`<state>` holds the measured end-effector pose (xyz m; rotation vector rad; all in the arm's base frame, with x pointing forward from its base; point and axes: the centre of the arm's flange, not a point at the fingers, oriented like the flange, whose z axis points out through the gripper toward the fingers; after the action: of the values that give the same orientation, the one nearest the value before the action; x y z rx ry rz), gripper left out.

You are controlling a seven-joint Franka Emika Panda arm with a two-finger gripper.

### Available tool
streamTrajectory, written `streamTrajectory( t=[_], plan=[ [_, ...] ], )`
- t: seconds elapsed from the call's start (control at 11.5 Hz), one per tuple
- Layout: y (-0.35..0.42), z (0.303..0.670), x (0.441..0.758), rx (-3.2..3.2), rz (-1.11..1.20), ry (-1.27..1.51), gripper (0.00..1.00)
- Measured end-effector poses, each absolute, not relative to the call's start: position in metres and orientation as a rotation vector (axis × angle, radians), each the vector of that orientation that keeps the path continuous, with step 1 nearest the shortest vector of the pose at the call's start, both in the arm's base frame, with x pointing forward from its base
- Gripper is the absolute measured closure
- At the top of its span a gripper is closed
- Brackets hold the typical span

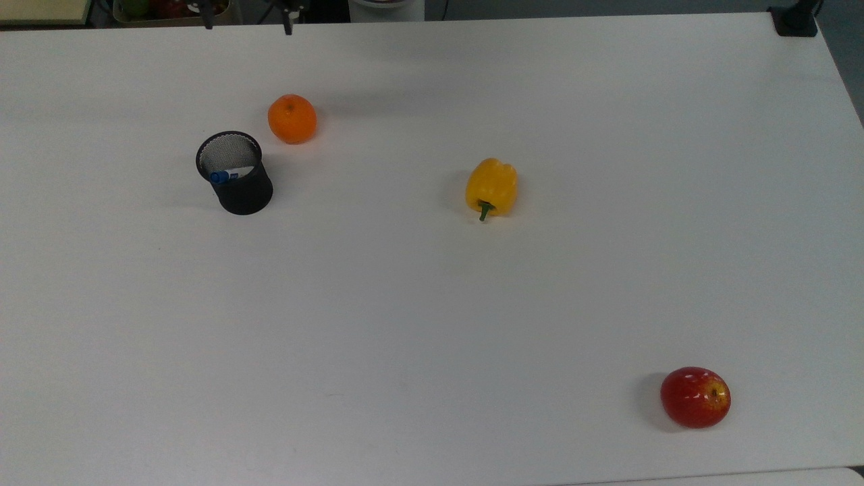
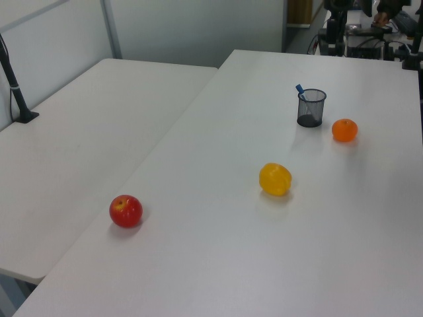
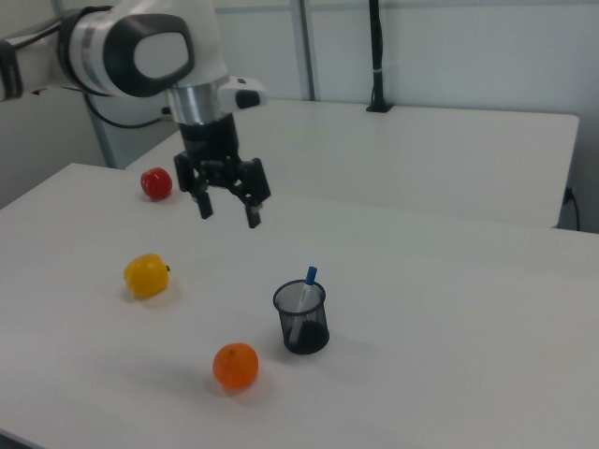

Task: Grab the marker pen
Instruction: 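Lower the open gripper over the marker in the pen cup, then close the gripper on the blue-capped marker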

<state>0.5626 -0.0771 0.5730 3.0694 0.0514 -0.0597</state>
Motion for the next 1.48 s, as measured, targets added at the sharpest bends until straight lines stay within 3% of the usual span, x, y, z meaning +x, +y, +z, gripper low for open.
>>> streamTrajectory(
  t=[0.78,1.13,1.39,1.48],
  plan=[
    [-0.127,0.485,0.634,3.028,0.139,-0.067,0.00],
    [-0.138,0.437,0.653,3.013,0.179,-0.262,0.06],
    [-0.138,0.409,0.654,3.015,0.130,-0.292,0.22],
    [-0.137,0.405,0.653,3.016,0.121,-0.291,0.39]
  ],
)
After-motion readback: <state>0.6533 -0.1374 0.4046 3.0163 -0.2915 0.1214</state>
